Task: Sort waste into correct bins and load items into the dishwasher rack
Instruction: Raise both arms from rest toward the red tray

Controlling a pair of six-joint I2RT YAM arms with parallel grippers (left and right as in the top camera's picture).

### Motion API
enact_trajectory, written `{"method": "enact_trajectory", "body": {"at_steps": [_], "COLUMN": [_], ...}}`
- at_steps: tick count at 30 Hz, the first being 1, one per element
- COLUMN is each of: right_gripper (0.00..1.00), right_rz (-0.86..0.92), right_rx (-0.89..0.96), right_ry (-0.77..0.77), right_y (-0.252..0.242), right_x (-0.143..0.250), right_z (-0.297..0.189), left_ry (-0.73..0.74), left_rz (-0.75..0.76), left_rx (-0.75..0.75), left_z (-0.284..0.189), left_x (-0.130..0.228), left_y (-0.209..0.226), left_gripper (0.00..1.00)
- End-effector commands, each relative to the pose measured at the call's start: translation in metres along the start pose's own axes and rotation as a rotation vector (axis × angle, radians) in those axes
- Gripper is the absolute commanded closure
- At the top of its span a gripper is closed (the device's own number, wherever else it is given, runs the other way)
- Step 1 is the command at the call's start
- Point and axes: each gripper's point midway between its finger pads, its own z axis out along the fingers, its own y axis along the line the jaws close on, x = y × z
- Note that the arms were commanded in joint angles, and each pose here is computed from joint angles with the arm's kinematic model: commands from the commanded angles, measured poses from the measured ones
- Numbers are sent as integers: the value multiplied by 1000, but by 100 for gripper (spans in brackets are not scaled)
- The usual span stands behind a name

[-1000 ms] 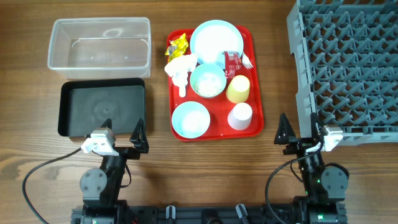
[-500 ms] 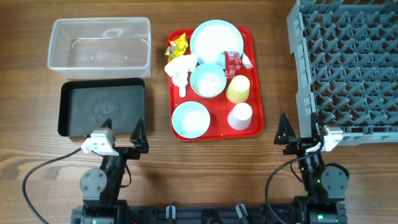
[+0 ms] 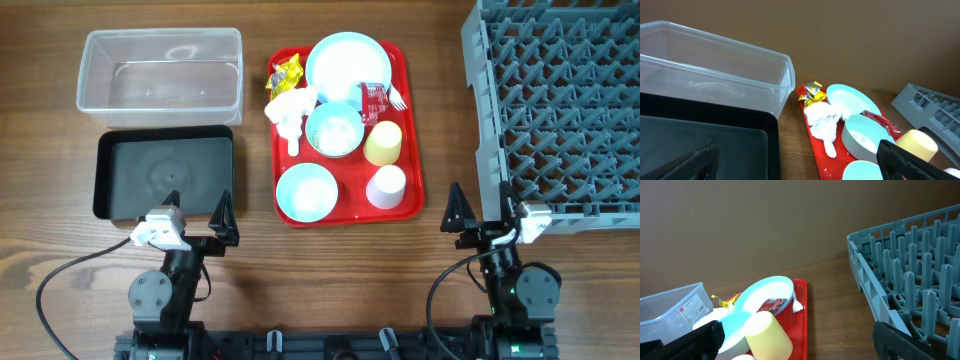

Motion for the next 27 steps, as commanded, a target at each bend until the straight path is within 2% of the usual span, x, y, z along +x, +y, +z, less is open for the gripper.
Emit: {"method": "enact_trajectory", "body": {"at_steps": [1, 27], "right_gripper": [0, 0], "right_rz": [-20, -19], "right_rx": [-21, -21], "right_ry": [-7, -7], "right_y": [4, 4], "right_x": [-1, -1], "right_z": [-1, -1], "left_ry": [-2, 3], "left_rz": [24, 21], "left_rx": [6, 41], "left_z": [0, 0], "left_x": [2, 2], "left_y": [0, -6], "left_gripper": [0, 0]}}
